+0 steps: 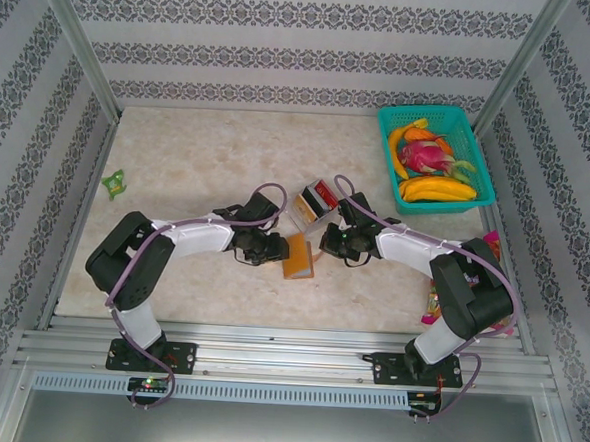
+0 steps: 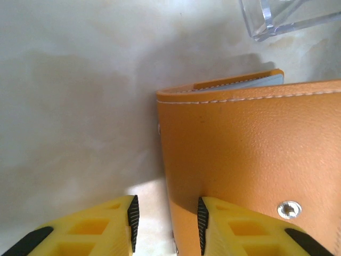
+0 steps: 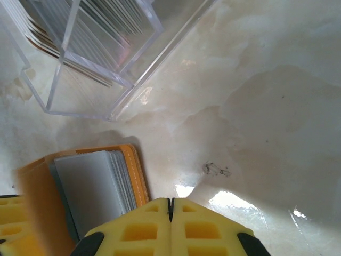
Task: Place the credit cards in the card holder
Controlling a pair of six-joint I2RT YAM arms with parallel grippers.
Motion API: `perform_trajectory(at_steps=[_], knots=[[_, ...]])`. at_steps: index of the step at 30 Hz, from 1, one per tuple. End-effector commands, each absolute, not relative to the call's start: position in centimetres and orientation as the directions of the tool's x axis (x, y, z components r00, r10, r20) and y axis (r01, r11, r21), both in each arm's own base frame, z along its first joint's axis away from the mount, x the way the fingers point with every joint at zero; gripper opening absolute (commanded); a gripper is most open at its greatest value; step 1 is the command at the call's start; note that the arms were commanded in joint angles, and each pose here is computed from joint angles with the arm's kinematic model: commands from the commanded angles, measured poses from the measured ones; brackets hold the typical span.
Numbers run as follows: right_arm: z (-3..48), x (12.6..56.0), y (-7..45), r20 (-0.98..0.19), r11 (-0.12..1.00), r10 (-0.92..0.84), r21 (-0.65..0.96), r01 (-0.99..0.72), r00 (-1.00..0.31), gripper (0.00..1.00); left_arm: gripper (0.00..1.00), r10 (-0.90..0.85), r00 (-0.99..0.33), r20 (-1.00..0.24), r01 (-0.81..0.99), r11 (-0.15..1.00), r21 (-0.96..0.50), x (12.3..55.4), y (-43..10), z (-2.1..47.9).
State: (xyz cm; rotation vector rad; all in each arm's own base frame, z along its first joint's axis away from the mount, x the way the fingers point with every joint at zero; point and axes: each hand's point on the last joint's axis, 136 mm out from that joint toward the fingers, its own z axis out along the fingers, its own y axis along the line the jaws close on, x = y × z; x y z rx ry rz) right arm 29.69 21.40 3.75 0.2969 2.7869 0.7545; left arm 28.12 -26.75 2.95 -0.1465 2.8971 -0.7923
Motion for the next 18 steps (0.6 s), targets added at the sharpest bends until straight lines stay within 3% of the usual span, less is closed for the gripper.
perform_trajectory(at_steps=[1, 9, 18], knots=[[4.4, 29.5, 21.6, -0.176, 0.835, 0.248, 0.538, 0.118, -0.953, 0.04, 0.38, -0.140, -0.985, -0.104, -0.066, 0.849, -0.524, 28.3, -27.7, 2.3], [5.0, 29.1, 22.6, -0.187, 0.820, 0.221, 0.567, 0.079, -0.957, 0.06, 0.37, -0.144, -0.984, -0.105, -0.076, 0.872, -0.484, 28.2, -27.7, 0.9], [5.7, 28.0, 26.7, -0.175, 0.776, 0.109, 0.630, -0.026, -0.978, 0.15, 0.37, -0.143, -0.983, -0.119, -0.073, 0.886, -0.458, 28.1, -27.5, 0.3]])
